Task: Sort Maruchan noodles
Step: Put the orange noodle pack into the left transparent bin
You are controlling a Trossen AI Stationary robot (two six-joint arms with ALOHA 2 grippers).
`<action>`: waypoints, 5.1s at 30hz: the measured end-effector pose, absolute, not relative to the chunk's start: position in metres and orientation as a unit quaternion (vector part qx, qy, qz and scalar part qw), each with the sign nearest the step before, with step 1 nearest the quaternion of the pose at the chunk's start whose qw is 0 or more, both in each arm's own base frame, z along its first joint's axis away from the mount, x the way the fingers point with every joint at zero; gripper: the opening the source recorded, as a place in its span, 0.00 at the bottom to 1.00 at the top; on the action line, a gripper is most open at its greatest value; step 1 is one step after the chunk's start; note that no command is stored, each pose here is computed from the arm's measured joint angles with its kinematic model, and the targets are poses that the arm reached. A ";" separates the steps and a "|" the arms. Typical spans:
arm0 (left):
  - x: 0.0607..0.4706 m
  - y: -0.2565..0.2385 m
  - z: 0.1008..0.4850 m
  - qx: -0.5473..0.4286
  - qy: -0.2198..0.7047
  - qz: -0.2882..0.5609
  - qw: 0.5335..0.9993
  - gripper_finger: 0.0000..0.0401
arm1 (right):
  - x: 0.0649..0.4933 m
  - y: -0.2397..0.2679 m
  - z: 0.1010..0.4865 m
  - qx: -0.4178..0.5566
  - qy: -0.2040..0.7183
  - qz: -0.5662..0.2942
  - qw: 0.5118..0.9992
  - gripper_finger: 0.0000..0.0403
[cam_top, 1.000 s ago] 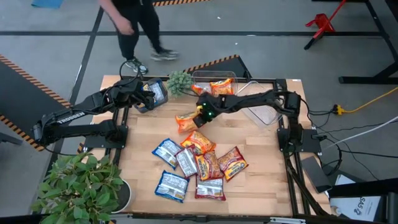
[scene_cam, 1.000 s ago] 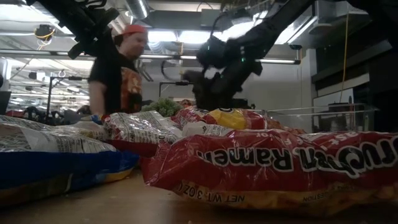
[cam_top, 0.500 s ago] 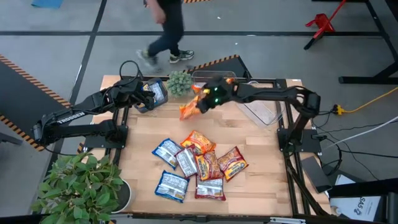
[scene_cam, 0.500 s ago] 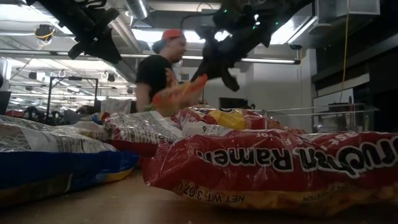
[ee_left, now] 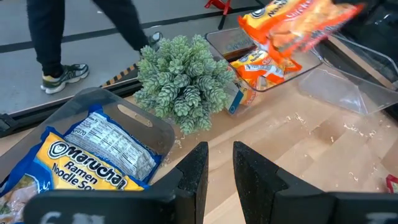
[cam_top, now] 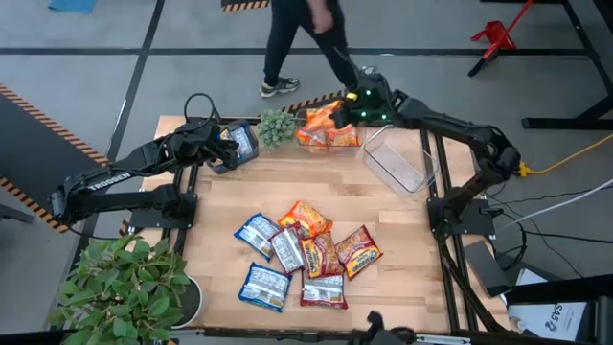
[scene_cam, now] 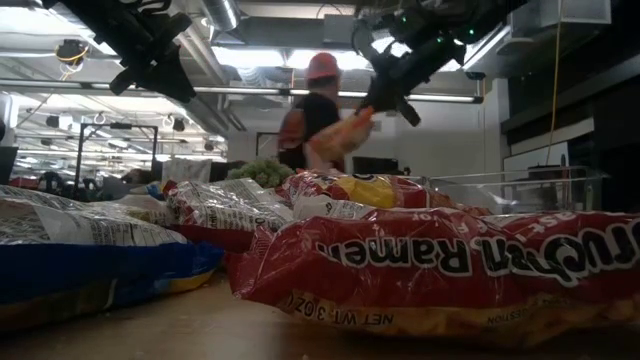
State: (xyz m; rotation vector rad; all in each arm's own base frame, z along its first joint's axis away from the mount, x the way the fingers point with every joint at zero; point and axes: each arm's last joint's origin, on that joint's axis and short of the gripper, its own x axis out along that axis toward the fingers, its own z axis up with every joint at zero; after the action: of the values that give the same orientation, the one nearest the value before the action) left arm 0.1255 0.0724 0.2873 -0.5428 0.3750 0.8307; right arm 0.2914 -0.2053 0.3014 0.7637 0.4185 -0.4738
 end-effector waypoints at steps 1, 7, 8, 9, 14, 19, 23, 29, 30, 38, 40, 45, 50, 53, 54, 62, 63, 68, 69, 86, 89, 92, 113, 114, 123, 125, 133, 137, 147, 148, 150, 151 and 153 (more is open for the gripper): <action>0.125 0.072 0.287 -0.259 0.179 0.396 0.863 0.17 | 0.289 -0.210 0.299 0.364 0.206 -0.233 0.878 0.00; 0.125 0.073 0.287 -0.257 0.178 0.402 0.861 0.17 | 0.272 -0.228 0.280 0.357 0.266 -0.261 0.857 0.00; 0.125 0.073 0.287 -0.256 0.177 0.404 0.860 0.17 | 0.271 -0.231 0.277 0.358 0.274 -0.263 0.853 0.00; 0.125 0.073 0.287 -0.255 0.176 0.406 0.860 0.17 | 0.269 -0.234 0.273 0.357 0.281 -0.264 0.851 0.00; 0.125 0.073 0.287 -0.254 0.176 0.409 0.859 0.17 | 0.267 -0.245 0.260 0.363 0.299 -0.263 0.843 0.00; 0.125 0.073 0.287 -0.254 0.176 0.409 0.859 0.17 | 0.257 -0.253 0.248 0.362 0.335 -0.274 0.826 0.00; 0.125 0.073 0.287 -0.257 0.174 0.410 0.858 0.17 | 0.252 -0.252 0.243 0.360 0.366 -0.280 0.811 0.01; 0.125 0.073 0.287 -0.257 0.174 0.410 0.858 0.17 | 0.247 -0.245 0.238 0.349 0.414 -0.265 0.798 0.17; 0.125 0.073 0.287 -0.257 0.174 0.410 0.857 0.17 | 0.247 -0.245 0.239 0.348 0.413 -0.262 0.800 0.21; 0.125 0.073 0.287 -0.260 0.173 0.410 0.857 0.17 | 0.243 -0.243 0.281 0.340 0.392 -0.252 0.817 0.39; 0.125 0.073 0.287 -0.267 0.169 0.412 0.855 0.17 | 0.243 -0.235 0.295 0.346 0.400 -0.223 0.819 0.40; 0.125 0.073 0.287 -0.269 0.168 0.412 0.854 0.17 | 0.264 -0.189 0.305 0.340 0.431 -0.138 0.824 0.40; 0.125 0.073 0.287 -0.269 0.168 0.412 0.854 0.17 | 0.308 -0.117 0.278 0.271 0.470 -0.072 0.837 0.41; 0.125 0.073 0.287 -0.268 0.169 0.412 0.854 0.17 | 0.332 -0.079 0.255 0.238 0.443 -0.082 0.860 0.41; 0.125 0.073 0.287 -0.268 0.168 0.412 0.854 0.17 | 0.339 -0.069 0.249 0.234 0.428 -0.081 0.869 0.41; 0.126 0.072 0.287 -0.270 0.174 0.399 0.859 0.17 | 0.363 -0.034 0.207 0.248 0.453 -0.034 0.856 0.54; 0.125 0.072 0.287 -0.270 0.173 0.399 0.859 0.17 | 0.365 -0.031 0.202 0.247 0.459 -0.030 0.853 0.57; 0.125 0.072 0.287 -0.271 0.176 0.398 0.859 0.17 | 0.378 -0.017 0.167 0.258 0.490 -0.018 0.832 0.76; 0.125 0.072 0.287 -0.271 0.178 0.398 0.858 0.17 | 0.380 -0.014 0.161 0.261 0.494 -0.017 0.829 0.79; 0.123 0.071 0.284 -0.271 0.194 0.401 0.853 0.17 | 0.390 -0.010 0.127 0.290 0.524 -0.031 0.800 0.18; 0.123 0.071 0.284 -0.271 0.194 0.402 0.853 0.17 | 0.391 -0.010 0.128 0.294 0.519 -0.024 0.802 0.05; 0.123 0.071 0.284 -0.271 0.194 0.402 0.853 0.17 | 0.389 -0.013 0.132 0.300 0.516 -0.036 0.802 0.05; 0.123 0.071 0.284 -0.270 0.194 0.403 0.853 0.17 | 0.320 -0.162 0.288 0.284 0.285 -0.230 0.886 0.01; 0.123 0.071 0.284 -0.270 0.194 0.403 0.853 0.17 | 0.316 -0.173 0.295 0.281 0.276 -0.250 0.885 0.01; 0.123 0.072 0.284 -0.269 0.192 0.408 0.851 0.17 | 0.307 -0.229 0.303 0.116 0.345 -0.259 0.895 0.01; 0.123 0.072 0.284 -0.267 0.191 0.413 0.850 0.17 | 0.312 -0.234 0.296 0.067 0.375 -0.236 0.894 0.01; 0.123 0.072 0.284 -0.266 0.190 0.415 0.849 0.17 | 0.335 -0.245 0.269 -0.098 0.454 -0.149 0.873 0.02; 0.123 0.072 0.284 -0.267 0.190 0.415 0.849 0.17 | 0.340 -0.250 0.260 -0.148 0.471 -0.129 0.860 0.02; 0.123 0.072 0.284 -0.267 0.190 0.415 0.849 0.17 | 0.343 -0.252 0.254 -0.226 0.484 -0.089 0.841 0.14; 0.123 0.072 0.284 -0.267 0.190 0.415 0.848 0.17 | 0.343 -0.253 0.255 -0.231 0.481 -0.089 0.841 0.18; 0.123 0.072 0.284 -0.267 0.190 0.415 0.849 0.17 | 0.344 -0.254 0.256 -0.236 0.474 -0.094 0.843 0.26; 0.123 0.072 0.284 -0.267 0.190 0.415 0.849 0.17 | 0.345 -0.254 0.257 -0.238 0.471 -0.095 0.844 0.31; 0.123 0.072 0.284 -0.267 0.190 0.415 0.849 0.17 | 0.346 -0.254 0.258 -0.241 0.465 -0.099 0.846 0.39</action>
State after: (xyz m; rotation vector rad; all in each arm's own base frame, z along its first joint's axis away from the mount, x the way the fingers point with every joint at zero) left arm 0.1229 0.0721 0.2839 -0.5627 0.4006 0.8755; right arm 0.3458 -0.2545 0.2577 -0.5089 0.9810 -0.2090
